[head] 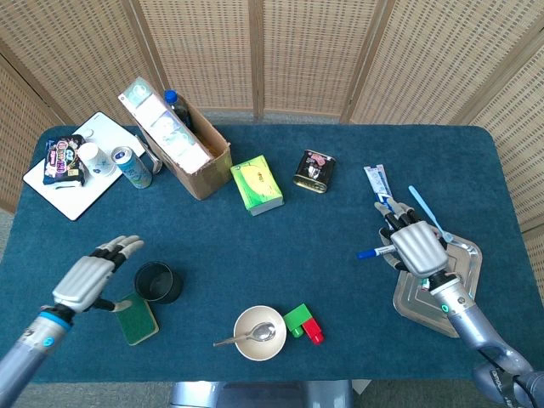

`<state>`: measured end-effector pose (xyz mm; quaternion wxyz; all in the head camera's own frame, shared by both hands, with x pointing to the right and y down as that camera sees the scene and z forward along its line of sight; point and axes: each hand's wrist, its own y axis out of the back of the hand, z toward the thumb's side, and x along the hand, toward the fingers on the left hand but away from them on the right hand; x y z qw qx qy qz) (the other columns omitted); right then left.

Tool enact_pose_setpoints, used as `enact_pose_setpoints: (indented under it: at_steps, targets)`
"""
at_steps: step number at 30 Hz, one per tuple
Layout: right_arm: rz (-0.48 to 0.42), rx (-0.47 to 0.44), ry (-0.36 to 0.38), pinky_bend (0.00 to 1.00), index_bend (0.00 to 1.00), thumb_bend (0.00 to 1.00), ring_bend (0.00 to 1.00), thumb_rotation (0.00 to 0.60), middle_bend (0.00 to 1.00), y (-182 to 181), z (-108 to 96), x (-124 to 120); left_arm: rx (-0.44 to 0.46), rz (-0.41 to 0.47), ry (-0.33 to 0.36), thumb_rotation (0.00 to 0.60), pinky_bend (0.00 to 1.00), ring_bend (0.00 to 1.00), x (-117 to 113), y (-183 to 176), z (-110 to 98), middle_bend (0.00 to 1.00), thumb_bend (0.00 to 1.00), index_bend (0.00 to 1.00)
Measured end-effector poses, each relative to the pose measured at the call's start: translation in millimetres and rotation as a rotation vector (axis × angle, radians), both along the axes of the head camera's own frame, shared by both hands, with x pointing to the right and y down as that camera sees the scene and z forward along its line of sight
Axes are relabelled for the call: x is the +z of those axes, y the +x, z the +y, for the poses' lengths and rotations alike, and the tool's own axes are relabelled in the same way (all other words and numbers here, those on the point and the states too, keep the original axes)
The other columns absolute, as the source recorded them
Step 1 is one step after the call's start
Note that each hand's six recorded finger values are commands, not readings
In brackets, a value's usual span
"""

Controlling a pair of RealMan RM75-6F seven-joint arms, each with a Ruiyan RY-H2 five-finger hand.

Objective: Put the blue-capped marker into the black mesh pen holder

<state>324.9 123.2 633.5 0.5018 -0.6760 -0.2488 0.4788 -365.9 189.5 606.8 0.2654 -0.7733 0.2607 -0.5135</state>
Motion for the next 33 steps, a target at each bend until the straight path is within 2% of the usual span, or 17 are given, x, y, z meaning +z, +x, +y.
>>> enact_pose_setpoints:
  at_steps: [3,10,13,15,17,19,23,26,33]
  targets:
    - [0.005,0.004,0.006,0.20,0.62,0.44,0.00,0.600,0.06,2.5,-1.6,-1.6,0.024,-0.009,-0.033,0.600,0.14,0.00,12.7,13.4,2.0,0.00,0.06,0.06]
    - [0.014,0.013,0.019,0.20,0.62,0.45,0.00,0.600,0.06,8.1,-6.1,-7.8,0.060,-0.026,-0.061,0.600,0.14,0.00,26.0,32.5,4.5,0.00,0.06,0.06]
    - [0.015,0.017,0.024,0.20,0.62,0.45,0.00,0.600,0.06,9.8,-7.8,-10.2,0.073,-0.028,-0.067,0.600,0.19,0.00,30.1,39.9,5.4,0.00,0.06,0.08]
    - [0.014,0.021,0.026,0.20,0.62,0.45,0.00,0.600,0.06,10.7,-8.5,-11.6,0.080,-0.029,-0.068,0.600,0.32,0.04,32.7,44.3,5.7,0.06,0.06,0.13]
    - [0.014,0.025,0.028,0.20,0.62,0.45,0.00,0.600,0.06,11.6,-8.9,-12.9,0.085,-0.031,-0.064,0.600,0.49,0.21,35.7,50.1,5.2,0.24,0.08,0.24]
    - [0.014,0.029,0.029,0.20,0.62,0.45,0.00,0.600,0.06,13.1,-8.8,-13.6,0.084,-0.039,-0.055,0.600,0.57,0.33,38.7,55.2,3.9,0.35,0.10,0.33]
    - [0.018,0.038,0.031,0.20,0.62,0.45,0.00,0.600,0.06,17.2,-9.3,-13.9,0.089,-0.069,-0.020,0.600,0.62,0.42,39.8,63.5,-0.1,0.45,0.13,0.37]
    - [0.018,0.046,0.031,0.20,0.62,0.45,0.00,0.600,0.06,20.4,-10.0,-14.1,0.077,-0.077,0.012,0.600,0.63,0.43,36.6,71.3,-5.2,0.46,0.13,0.38]
    - [0.022,0.072,0.030,0.20,0.62,0.46,0.00,0.600,0.06,28.9,-13.6,-14.1,0.057,0.017,0.053,0.600,0.63,0.44,26.6,102.3,-22.9,0.47,0.13,0.38]
